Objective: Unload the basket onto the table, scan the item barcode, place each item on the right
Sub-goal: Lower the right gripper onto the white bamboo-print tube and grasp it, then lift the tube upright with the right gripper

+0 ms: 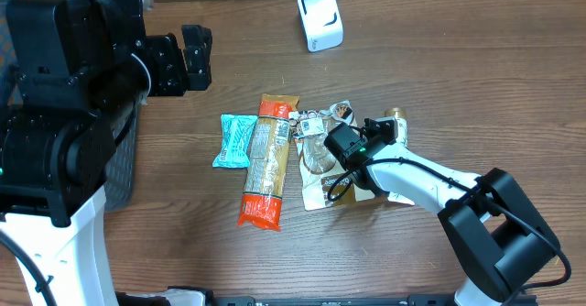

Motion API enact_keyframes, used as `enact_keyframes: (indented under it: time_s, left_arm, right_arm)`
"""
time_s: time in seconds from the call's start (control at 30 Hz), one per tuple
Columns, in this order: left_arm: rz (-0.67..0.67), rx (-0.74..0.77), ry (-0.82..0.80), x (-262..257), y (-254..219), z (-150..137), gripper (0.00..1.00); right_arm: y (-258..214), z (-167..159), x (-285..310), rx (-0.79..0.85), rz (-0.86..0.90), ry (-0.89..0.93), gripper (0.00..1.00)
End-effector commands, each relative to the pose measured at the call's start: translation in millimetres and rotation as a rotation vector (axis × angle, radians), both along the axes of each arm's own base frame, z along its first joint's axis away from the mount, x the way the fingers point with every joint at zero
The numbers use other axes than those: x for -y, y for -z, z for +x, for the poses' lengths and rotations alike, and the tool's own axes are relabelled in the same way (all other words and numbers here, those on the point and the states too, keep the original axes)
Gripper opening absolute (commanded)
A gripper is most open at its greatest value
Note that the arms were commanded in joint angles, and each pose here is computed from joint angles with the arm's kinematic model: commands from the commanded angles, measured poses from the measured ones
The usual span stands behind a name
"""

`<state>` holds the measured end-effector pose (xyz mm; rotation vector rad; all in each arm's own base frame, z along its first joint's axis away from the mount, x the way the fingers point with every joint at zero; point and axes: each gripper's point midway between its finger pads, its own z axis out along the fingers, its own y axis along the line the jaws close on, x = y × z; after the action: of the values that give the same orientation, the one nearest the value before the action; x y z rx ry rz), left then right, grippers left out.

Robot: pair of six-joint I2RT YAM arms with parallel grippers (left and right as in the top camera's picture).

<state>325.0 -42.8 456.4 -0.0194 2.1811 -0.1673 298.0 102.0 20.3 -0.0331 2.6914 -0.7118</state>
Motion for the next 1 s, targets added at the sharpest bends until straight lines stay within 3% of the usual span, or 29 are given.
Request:
enact_keyframes:
  time_s: [0.0,0.1,0.27,0.4,0.83,0.97]
  left_arm:
    - [0.024,-0.001,0.006,-0.8,1.5,2.5,1.0]
    - [0.024,-0.001,0.006,-0.7,1.7,2.5,1.0]
    - [0.024,-0.001,0.006,-0.7,1.8,2.7,1.0]
    - [0.024,-0.002,0.006,-0.7,1.9,2.7,1.0]
    - [0.025,-0.006,0.006,-0.5,3.1,4.1,1.0]
    - [0.025,-0.006,0.006,-0.5,3.1,4.1,1.0]
  right_arm:
    - [8.9,-10.9,-20.3,-0.111,0.125,0.018,0.04]
    - [-8.9,-5.2,-47.7,-0.147,0.269,-0.038,0.04]
    - [-47.8,-4.9,-108.6,-0.225,0.687,-0.248,0.04]
    - [-64.6,-5.1,-119.5,-0.29,0.937,-0.289,0.04]
    - [-21.0,17.3,-51.6,-0.283,1.102,-0.086,0.04]
    - [-8.7,18.8,-41.8,-0.296,1.085,-0.047,0.19]
